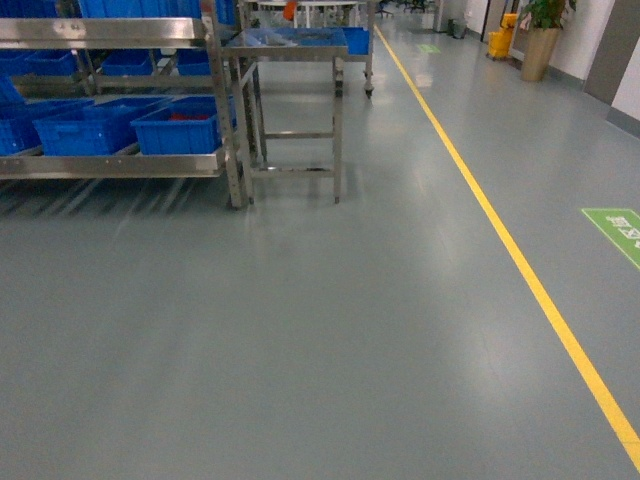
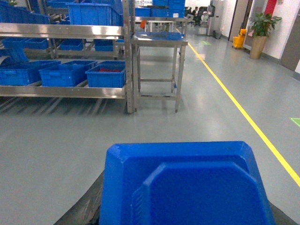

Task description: Sort blue parts and orange caps into right shelf containers

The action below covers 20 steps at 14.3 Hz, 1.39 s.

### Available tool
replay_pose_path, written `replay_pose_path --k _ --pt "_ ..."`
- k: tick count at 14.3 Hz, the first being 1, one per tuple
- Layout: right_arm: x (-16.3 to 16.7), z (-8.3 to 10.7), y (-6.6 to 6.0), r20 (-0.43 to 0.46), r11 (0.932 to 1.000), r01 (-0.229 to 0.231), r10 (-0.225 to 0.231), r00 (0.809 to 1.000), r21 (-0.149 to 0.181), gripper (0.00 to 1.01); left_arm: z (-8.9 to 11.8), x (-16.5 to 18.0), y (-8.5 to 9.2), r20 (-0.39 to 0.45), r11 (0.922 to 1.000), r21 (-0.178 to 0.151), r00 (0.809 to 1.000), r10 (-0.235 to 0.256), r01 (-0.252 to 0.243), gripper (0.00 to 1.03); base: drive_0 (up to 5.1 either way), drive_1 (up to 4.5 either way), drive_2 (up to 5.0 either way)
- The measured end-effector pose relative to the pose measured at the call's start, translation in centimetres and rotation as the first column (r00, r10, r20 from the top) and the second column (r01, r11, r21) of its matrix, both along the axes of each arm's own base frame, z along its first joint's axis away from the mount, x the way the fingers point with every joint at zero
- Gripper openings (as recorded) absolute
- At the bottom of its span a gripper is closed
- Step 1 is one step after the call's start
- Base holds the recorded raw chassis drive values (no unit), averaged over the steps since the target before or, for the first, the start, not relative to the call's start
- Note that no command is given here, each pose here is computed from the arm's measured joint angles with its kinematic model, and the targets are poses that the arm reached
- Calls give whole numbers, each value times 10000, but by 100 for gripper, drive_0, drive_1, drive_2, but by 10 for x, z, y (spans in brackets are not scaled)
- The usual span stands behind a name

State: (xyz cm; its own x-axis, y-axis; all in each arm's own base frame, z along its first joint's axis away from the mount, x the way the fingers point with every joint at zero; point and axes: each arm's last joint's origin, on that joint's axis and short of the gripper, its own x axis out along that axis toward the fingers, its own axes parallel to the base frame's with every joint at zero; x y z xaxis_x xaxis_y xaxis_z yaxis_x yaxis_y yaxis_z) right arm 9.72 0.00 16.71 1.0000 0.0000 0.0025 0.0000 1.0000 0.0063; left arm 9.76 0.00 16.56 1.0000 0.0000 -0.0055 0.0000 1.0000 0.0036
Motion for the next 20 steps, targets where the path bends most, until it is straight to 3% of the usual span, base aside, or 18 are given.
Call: replay_pose_path --k 20 --pt "0 0 0 19 10000 0 0 10000 4 43 0 0 0 15 10000 -4 10000 4 -4 43 -7 426 -440"
